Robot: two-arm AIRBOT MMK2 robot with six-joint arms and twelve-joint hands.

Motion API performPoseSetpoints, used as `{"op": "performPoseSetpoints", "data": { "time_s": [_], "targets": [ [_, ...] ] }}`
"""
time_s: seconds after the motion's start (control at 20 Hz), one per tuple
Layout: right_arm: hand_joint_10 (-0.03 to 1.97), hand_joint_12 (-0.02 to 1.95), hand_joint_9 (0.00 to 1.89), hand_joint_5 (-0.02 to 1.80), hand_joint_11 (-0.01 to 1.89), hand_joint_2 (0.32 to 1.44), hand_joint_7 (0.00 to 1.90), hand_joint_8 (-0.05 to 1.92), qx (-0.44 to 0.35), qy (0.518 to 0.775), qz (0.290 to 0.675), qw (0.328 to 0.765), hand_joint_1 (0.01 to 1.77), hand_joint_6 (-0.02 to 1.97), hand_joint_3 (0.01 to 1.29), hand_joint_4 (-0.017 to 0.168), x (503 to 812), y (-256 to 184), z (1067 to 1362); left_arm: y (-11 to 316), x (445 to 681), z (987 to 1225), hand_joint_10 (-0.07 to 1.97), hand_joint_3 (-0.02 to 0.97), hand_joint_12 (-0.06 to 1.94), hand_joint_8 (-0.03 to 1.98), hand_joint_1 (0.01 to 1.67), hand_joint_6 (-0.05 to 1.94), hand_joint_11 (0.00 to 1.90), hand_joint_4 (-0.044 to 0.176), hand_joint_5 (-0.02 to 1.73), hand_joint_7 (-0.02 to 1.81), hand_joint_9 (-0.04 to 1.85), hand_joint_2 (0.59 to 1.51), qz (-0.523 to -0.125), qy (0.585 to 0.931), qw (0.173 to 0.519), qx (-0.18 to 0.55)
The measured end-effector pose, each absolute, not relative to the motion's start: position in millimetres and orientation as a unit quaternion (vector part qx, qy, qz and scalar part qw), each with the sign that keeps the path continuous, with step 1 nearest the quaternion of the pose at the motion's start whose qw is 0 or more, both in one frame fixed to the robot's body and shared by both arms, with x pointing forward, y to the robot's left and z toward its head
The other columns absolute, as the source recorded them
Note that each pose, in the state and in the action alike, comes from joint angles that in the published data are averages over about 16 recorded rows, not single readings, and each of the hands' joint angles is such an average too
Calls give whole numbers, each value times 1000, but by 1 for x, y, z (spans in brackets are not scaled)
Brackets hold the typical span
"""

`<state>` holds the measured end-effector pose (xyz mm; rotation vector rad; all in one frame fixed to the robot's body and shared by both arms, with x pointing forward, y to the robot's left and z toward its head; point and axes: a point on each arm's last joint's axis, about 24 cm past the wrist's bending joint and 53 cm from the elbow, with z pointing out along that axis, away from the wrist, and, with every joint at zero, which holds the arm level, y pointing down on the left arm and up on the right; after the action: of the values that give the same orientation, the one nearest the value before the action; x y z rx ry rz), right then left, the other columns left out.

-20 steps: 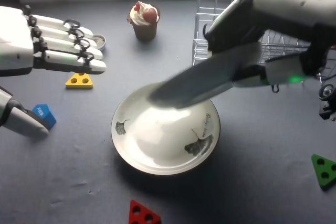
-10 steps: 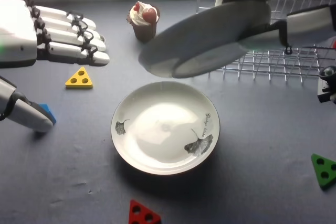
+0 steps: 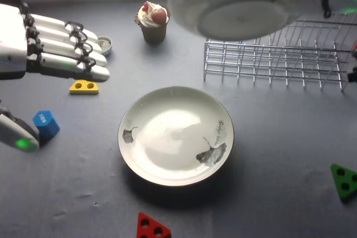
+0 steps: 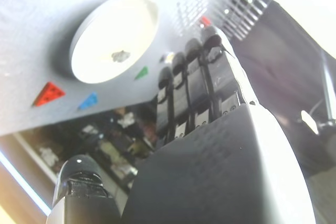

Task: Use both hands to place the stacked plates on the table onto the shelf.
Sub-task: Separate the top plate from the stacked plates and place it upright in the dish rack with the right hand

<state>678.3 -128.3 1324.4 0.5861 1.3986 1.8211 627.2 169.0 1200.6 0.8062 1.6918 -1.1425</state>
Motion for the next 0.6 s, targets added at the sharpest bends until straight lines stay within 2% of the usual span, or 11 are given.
{"op": "performPoseSetpoints", "data": {
  "time_s": [0.6],
  "targets": [
    [533,1398,1199,926,950,954,1114,551,280,520,723,357,1482,807,12,-8,703,-168,1331,151,596,1195,11,3,19,1,37,4,222,-1,231,245,229,992,-508,680,408,335]
  ]
}}
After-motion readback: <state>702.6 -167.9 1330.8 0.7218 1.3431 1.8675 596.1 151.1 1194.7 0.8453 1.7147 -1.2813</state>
